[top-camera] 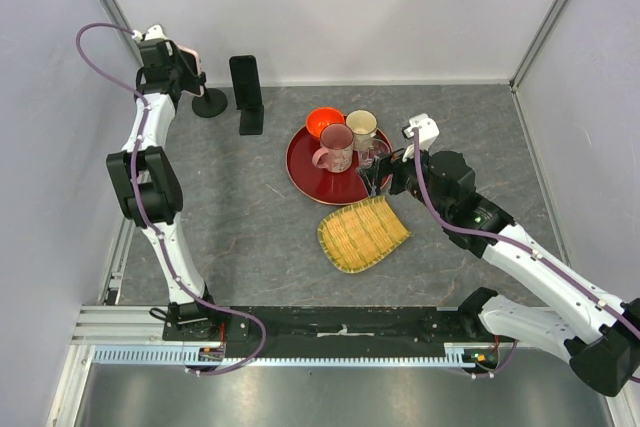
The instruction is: Place the phone on the phone stand
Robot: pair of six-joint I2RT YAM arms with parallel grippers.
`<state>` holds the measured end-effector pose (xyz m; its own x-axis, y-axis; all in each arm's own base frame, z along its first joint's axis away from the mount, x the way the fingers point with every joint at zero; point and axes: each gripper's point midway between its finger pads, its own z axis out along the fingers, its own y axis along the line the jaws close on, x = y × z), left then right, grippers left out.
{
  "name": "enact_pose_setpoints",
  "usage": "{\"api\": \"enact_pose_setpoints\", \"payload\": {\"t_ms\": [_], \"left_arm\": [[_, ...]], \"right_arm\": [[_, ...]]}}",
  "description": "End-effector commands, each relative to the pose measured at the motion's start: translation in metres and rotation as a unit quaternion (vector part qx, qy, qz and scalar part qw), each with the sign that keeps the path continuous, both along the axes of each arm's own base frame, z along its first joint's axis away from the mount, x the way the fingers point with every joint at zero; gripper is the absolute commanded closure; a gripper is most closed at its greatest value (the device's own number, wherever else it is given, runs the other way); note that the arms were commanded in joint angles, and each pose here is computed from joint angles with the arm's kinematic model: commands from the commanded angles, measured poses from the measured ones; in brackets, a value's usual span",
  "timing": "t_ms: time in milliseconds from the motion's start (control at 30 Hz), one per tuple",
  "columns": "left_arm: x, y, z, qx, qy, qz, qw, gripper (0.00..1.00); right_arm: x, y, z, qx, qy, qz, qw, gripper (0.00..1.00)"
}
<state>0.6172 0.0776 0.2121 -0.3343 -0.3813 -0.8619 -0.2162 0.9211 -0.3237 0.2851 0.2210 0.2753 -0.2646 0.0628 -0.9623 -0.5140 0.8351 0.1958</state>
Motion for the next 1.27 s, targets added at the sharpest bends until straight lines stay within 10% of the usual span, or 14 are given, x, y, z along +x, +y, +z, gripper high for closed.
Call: {"api": "enact_pose_setpoints", "payload": {"t_ms": [0,667,833,1233], "left_arm": [[0.010,-0.010,0.015,-0.033,-0.022,-0.014,0.999,0.98],[-0.015,-0.032,0.032,-0.080,-0.021,-0.026,0.996,0.88],[-0.067,-0.051,0.076,-0.109,-0.057,-0.048,0.991,0.59],[-0.237,-0.170,0.208,-0.173,-0.185,-0.288,0.924,0.43]], "right_arm": [[0.001,-0.002,0.012,0.015,-0.014,-0.006,1.000,0.02],[0.000,-0.006,0.012,0.021,-0.004,-0.014,1.000,0.02],[0.000,-0.038,0.019,0.004,0.011,-0.090,0.996,0.02],[-0.071,-0.141,0.117,0.046,-0.093,-0.188,0.977,0.02]]}}
